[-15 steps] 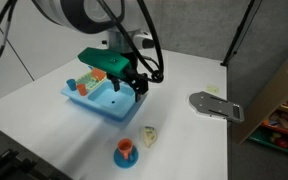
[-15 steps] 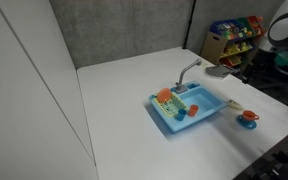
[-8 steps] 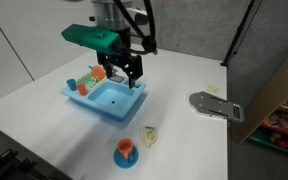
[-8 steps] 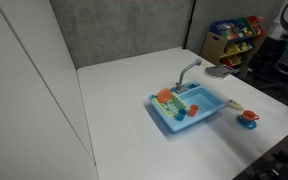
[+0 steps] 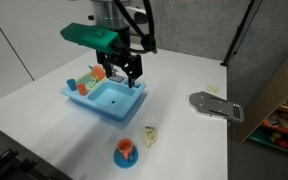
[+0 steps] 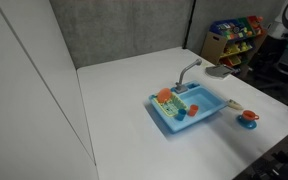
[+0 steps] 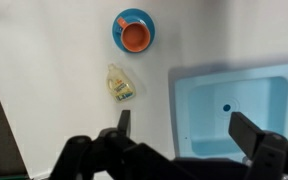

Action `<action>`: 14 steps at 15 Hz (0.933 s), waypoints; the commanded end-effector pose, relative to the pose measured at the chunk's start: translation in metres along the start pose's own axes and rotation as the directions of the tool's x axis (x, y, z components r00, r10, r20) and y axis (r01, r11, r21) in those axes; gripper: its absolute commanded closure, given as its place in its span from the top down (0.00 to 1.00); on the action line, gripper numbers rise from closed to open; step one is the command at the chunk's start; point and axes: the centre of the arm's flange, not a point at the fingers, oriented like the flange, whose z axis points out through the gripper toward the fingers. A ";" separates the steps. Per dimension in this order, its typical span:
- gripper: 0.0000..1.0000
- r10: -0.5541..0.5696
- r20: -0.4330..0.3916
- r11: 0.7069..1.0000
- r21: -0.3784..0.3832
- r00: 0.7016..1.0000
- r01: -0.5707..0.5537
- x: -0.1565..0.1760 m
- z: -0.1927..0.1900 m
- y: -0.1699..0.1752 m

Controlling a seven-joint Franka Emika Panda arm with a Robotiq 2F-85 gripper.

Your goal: Take the small bottle out of the sink

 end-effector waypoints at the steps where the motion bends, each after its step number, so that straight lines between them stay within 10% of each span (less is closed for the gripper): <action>1: 1.00 0.024 0.024 0.999 -0.028 0.999 -0.023 0.001 0.002 0.000; 14: 1.00 -0.038 0.058 0.994 -0.096 0.998 0.043 -0.028 -0.076 -0.043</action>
